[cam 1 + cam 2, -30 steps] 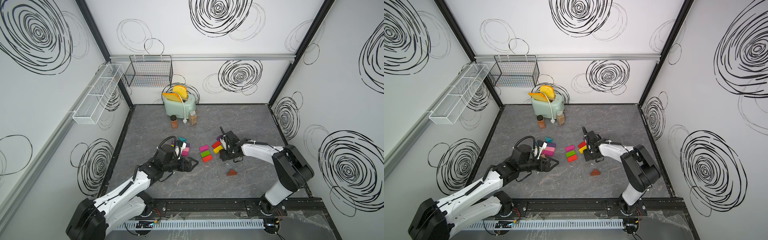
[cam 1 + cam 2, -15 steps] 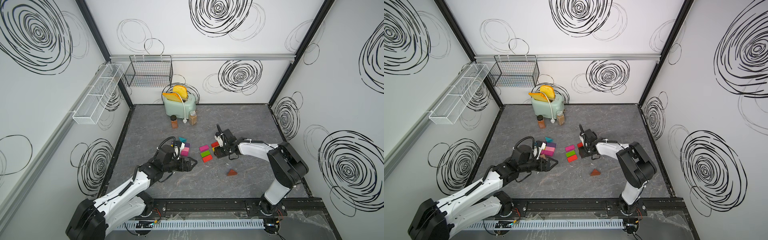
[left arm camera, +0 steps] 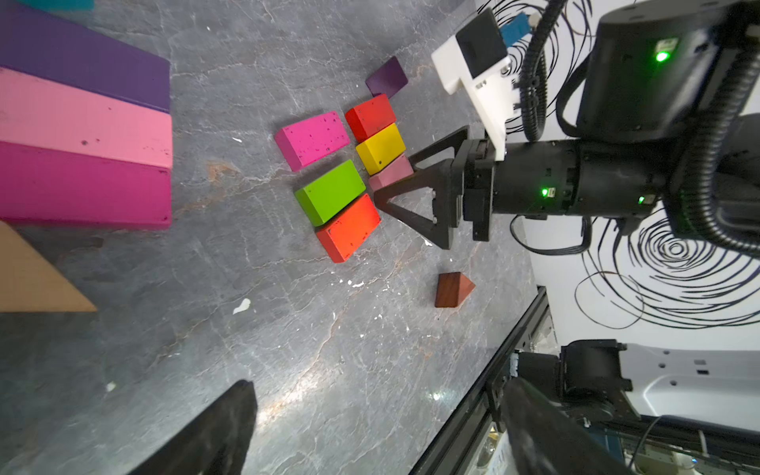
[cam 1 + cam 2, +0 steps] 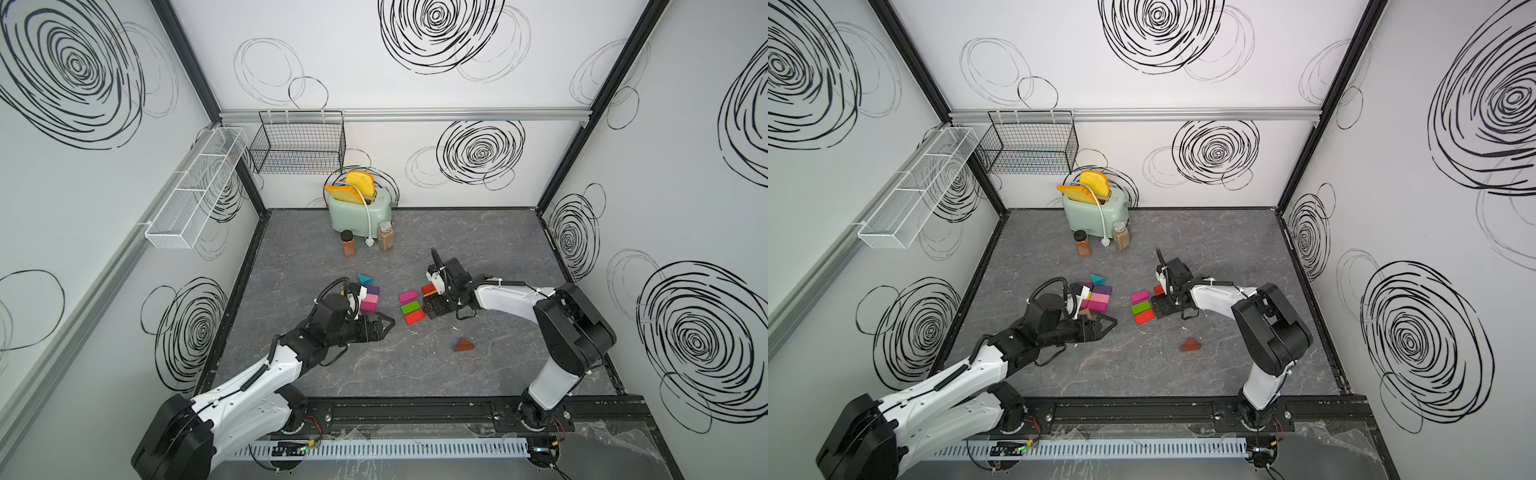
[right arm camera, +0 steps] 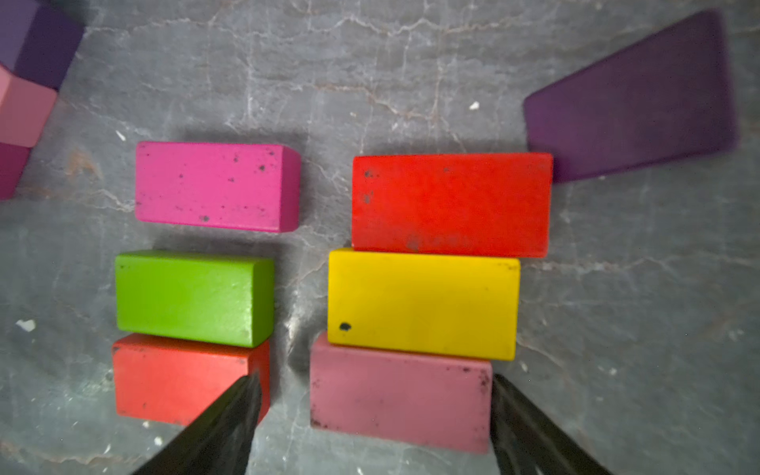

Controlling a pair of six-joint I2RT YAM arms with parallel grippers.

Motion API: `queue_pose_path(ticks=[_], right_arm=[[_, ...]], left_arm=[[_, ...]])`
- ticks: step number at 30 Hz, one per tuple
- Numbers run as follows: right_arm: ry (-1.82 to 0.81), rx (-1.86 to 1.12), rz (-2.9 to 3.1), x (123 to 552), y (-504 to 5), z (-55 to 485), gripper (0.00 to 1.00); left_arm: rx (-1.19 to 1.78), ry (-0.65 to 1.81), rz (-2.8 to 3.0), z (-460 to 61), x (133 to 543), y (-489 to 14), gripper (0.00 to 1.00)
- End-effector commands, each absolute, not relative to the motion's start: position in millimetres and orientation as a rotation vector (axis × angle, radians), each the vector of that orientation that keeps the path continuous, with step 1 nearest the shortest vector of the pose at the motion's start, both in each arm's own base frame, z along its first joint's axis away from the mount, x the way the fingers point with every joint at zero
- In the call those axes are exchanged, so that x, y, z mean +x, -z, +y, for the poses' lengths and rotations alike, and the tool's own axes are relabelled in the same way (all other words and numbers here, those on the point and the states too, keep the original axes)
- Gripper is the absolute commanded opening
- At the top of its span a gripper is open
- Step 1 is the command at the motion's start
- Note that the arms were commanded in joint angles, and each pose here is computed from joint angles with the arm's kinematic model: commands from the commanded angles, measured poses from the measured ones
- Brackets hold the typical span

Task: Assemble a piece of candy with building blocks
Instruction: Assemble the building block at the center of the board, then assemble the building blocks at the center of the board.

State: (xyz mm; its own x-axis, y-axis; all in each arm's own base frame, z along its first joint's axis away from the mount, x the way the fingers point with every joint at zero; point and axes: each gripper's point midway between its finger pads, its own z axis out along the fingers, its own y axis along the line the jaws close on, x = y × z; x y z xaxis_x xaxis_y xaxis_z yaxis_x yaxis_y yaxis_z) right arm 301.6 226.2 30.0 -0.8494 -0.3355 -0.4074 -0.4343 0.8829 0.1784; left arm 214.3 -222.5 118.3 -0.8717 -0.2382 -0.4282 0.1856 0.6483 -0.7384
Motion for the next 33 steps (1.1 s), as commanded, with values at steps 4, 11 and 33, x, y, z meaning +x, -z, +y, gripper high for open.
queue_pose_path(ticks=[4, 11, 33], right_arm=[[-0.53, -0.46, 2.548, 305.7, -83.4, 211.1, 1.0], [-0.734, -0.29, 2.377, 341.4, -108.8, 175.9, 0.99], [-1.14, 0.146, 1.984, 342.2, -92.3, 172.7, 0.99]], left_arm=[[-0.477, 1.171, 2.057, -216.4, 235.8, -135.6, 0.98], [-0.651, 1.2, 1.919, -239.6, 248.5, -142.4, 0.98], [-0.457, 1.277, 1.951, -224.9, 232.8, -195.3, 0.98]])
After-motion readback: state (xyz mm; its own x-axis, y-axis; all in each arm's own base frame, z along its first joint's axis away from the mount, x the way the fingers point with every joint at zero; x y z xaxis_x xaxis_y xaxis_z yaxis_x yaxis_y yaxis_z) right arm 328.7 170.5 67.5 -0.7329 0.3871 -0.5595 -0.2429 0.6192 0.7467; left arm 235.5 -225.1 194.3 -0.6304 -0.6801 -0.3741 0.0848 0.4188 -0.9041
